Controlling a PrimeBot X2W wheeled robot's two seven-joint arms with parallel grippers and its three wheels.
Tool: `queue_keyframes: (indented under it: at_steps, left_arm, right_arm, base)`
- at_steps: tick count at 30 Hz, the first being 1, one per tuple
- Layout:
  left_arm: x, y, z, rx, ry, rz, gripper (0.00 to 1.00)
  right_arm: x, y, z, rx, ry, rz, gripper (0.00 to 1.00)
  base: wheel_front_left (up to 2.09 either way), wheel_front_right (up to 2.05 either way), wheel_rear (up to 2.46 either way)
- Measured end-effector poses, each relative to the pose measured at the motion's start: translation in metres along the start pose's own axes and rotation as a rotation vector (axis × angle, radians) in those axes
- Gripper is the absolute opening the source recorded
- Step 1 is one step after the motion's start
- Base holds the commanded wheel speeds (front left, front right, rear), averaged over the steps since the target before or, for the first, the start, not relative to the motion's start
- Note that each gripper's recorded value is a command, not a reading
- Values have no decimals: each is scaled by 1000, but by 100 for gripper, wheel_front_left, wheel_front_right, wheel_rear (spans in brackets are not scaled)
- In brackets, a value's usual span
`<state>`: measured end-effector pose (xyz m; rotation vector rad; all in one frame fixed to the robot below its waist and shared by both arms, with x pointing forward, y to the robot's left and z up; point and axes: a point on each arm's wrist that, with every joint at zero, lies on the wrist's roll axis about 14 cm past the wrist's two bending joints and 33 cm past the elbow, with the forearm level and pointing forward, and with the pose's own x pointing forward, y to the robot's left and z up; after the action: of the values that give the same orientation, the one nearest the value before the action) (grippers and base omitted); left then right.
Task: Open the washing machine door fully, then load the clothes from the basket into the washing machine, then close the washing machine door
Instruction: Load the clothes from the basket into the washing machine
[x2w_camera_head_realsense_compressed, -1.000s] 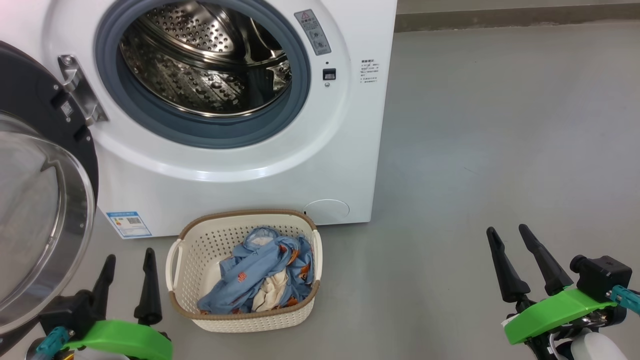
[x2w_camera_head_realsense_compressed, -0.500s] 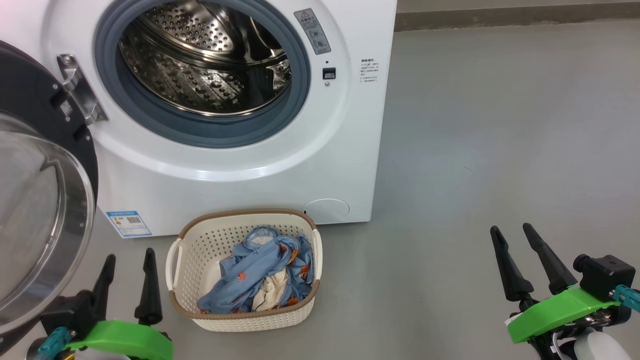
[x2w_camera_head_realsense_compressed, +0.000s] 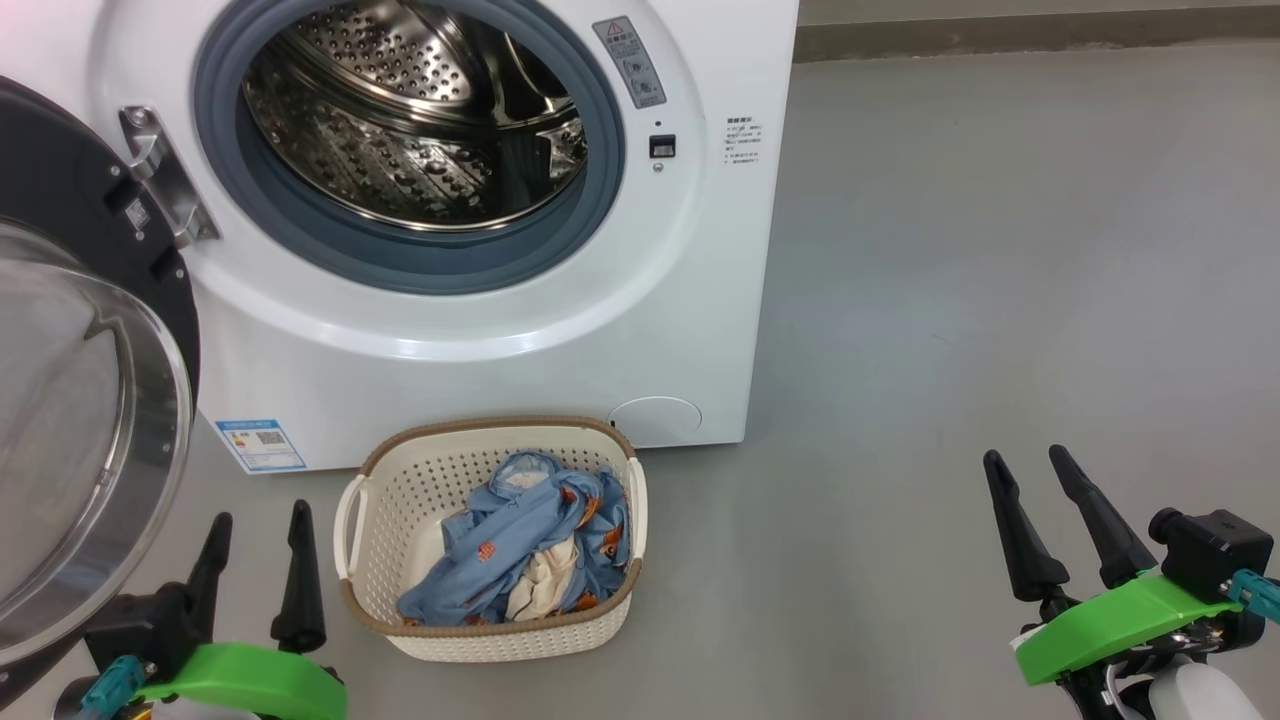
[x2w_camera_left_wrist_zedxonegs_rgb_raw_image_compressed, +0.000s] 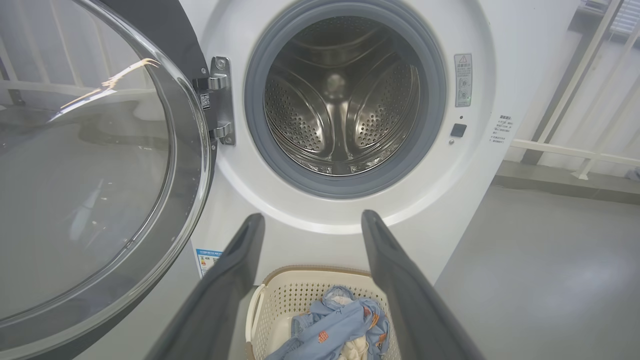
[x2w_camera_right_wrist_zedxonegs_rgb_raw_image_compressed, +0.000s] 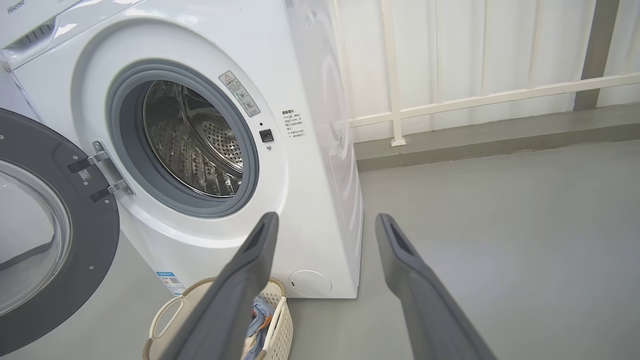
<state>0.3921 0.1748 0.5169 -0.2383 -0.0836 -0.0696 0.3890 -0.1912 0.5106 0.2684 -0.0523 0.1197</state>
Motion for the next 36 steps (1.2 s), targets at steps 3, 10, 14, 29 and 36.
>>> queue_keyframes:
  at_steps: [3,10,14,29,36]
  left_arm:
    - [0,0,0,-1,0,1,100]
    - [0,2,1,-9,-6,9,100]
    - [0,0,1,-15,-7,2,100]
    - [0,2,2,-13,-10,10,100]
    - [0,4,3,-10,-13,15,100]
  right_arm:
    - [0,0,0,1,0,-1,100]
    - [0,1,0,5,-2,-1,100]
    - [0,1,0,5,-3,-1,100]
    - [1,2,0,6,-1,3,100]
    - [1,3,-1,8,0,4,100]
  base:
    - [0,0,0]
    - [1,-1,0]
    - [44,-44,0]
    - [137,-137,0]
    - [147,-147,0]
